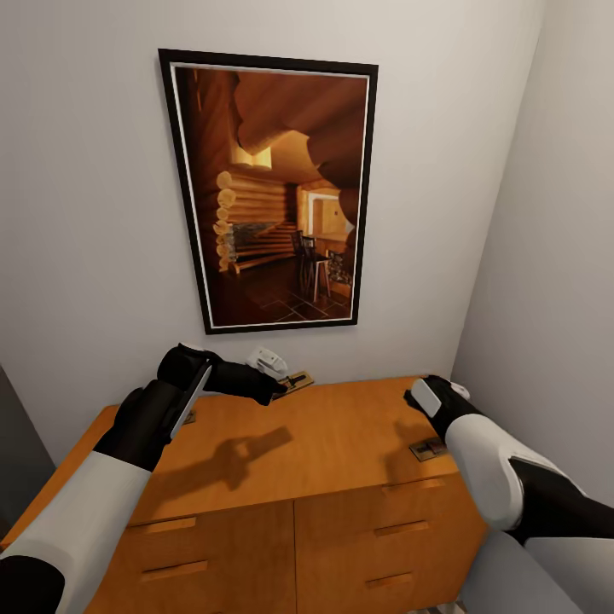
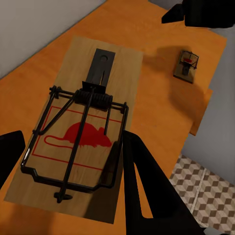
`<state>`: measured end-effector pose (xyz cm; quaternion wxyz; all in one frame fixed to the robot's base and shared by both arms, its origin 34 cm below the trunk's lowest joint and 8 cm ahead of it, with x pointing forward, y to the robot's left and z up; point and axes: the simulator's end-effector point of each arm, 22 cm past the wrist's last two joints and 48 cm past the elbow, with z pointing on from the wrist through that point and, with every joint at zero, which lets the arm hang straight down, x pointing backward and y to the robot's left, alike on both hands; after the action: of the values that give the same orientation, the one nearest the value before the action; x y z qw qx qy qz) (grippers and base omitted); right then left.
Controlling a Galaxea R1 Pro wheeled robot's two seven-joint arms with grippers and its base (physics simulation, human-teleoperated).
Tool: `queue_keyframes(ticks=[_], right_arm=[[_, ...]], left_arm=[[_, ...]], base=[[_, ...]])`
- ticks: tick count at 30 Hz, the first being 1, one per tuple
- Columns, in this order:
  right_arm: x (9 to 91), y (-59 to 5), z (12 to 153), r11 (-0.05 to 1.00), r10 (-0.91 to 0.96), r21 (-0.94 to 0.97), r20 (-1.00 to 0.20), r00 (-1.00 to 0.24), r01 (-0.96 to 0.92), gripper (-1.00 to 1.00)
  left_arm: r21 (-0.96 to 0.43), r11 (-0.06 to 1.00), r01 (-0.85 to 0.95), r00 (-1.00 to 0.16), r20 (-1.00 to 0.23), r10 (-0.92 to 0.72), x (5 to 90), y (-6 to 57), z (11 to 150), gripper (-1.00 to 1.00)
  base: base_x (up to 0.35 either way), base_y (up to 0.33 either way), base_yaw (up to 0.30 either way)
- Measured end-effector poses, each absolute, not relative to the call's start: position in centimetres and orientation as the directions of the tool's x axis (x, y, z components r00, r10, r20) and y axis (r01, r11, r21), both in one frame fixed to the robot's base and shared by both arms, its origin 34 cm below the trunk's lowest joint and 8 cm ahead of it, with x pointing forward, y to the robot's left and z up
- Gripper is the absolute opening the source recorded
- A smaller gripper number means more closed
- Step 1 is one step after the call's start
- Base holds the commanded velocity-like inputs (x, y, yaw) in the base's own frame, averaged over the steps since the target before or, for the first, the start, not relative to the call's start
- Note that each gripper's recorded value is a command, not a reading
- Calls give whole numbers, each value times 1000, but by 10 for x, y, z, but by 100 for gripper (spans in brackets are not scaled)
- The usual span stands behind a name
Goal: Take the four mousetraps from the cabinet in the bathroom and place them on the bathroom floor. Make sure all four end up on the same floor surface, and ensure that at least two of them are either under or directly next to the same bathroom sink.
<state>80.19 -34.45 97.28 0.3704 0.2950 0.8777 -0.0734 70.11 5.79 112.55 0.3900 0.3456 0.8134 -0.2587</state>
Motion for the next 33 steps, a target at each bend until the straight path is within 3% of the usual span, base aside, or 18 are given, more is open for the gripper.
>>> queue_keyframes(ticks=[33], right_arm=[[779, -402, 948, 653, 695, 255, -576, -430, 713, 100]], left_arm=[[-171, 637, 752, -484, -799, 357, 703, 60, 1115, -100]], base=[[0, 2, 0]])
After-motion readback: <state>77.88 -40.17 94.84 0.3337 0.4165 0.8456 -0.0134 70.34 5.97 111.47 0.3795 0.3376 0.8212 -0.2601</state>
